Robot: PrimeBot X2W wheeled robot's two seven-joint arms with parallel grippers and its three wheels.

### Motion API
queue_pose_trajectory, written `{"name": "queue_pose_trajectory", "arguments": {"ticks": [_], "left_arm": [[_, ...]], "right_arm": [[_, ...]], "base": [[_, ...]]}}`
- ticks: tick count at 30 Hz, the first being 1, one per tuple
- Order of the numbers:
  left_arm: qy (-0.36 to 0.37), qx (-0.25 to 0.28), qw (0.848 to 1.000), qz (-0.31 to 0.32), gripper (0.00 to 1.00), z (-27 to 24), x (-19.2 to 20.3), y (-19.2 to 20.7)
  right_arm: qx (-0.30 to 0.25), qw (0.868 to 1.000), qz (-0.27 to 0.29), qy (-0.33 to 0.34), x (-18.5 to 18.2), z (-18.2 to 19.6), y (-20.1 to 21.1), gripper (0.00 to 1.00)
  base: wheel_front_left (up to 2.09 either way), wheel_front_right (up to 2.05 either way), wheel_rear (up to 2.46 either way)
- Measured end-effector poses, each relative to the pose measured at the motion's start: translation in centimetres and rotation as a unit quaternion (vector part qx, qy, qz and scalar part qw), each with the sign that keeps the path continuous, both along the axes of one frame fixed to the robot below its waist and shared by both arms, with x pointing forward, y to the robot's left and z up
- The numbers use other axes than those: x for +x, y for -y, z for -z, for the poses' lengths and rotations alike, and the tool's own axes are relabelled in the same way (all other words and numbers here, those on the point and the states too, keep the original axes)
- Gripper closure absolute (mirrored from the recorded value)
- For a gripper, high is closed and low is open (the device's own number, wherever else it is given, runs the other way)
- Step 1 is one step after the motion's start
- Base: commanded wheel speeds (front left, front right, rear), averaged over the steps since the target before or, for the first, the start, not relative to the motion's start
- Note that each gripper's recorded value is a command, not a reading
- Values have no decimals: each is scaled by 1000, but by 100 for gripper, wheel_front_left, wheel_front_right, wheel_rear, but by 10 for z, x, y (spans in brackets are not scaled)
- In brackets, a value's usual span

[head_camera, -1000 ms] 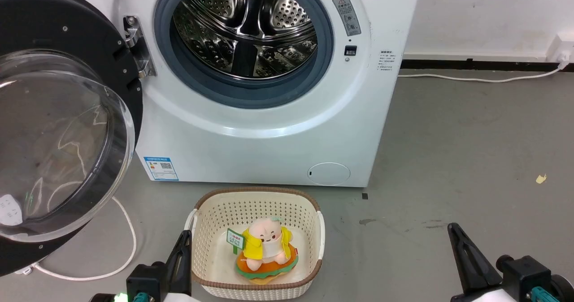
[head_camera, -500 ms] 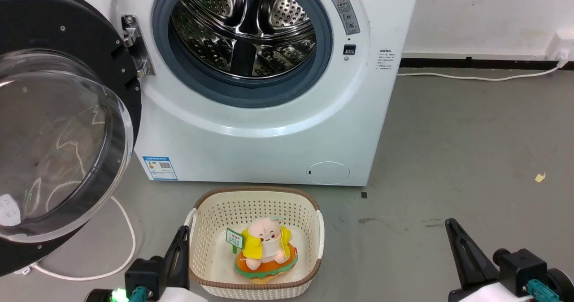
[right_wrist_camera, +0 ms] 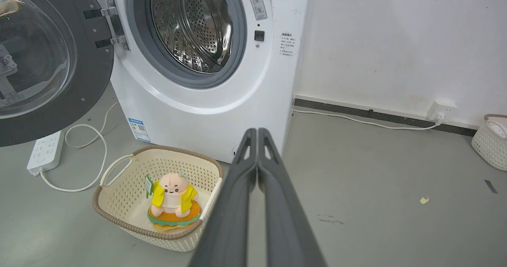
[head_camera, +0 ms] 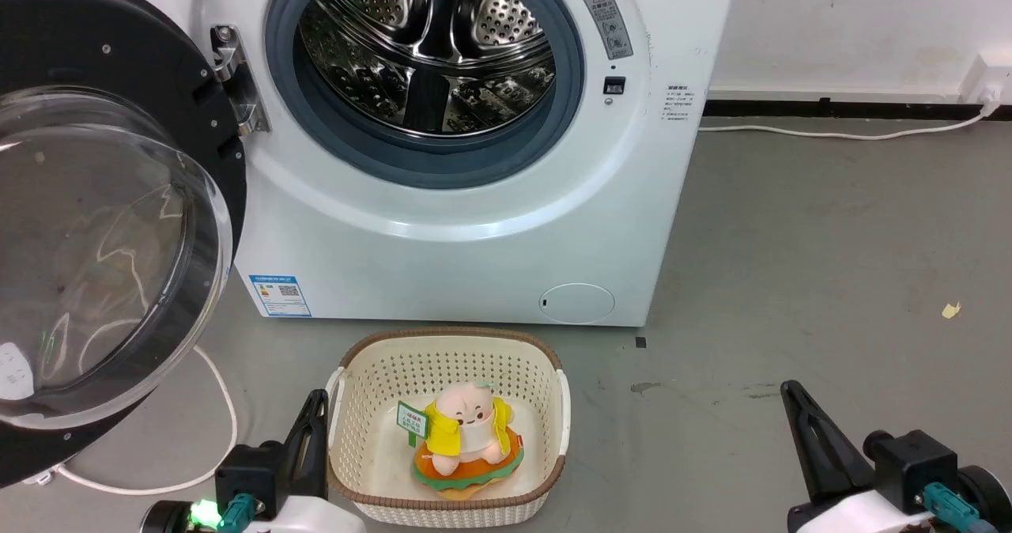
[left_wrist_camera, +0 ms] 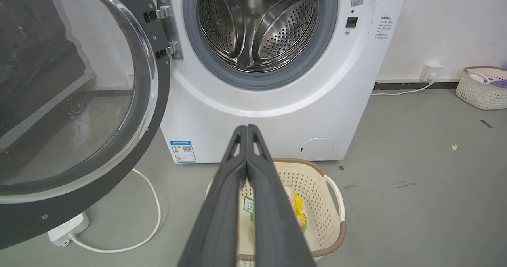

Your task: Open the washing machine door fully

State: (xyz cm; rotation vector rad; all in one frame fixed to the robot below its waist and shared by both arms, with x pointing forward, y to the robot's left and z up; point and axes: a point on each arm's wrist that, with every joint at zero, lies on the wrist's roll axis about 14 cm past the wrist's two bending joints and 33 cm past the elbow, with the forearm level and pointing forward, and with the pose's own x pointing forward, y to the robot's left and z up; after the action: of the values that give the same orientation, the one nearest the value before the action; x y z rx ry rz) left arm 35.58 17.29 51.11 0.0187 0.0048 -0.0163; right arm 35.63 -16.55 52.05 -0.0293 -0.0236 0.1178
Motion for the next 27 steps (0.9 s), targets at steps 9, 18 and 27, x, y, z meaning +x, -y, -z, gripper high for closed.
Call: {"name": "queue_pose_trajectory", "arguments": {"ticks": [9,18,27], "left_arm": [[1,-1,1000,-1,100,-3,4,1],[-2,6,1000,-4,100,-5,6,-2],[-5,9,1000,-5,100,-6,8,-4]], "right_arm": [[-2,1000,-1,-2,4,-2,-1,100],[-3,1000,-2,-9,5,0,-1,100],[-4,1000,-3,-11,9,-3,-3,100]], "base": [[0,0,0],[0,0,0],[0,0,0]]}}
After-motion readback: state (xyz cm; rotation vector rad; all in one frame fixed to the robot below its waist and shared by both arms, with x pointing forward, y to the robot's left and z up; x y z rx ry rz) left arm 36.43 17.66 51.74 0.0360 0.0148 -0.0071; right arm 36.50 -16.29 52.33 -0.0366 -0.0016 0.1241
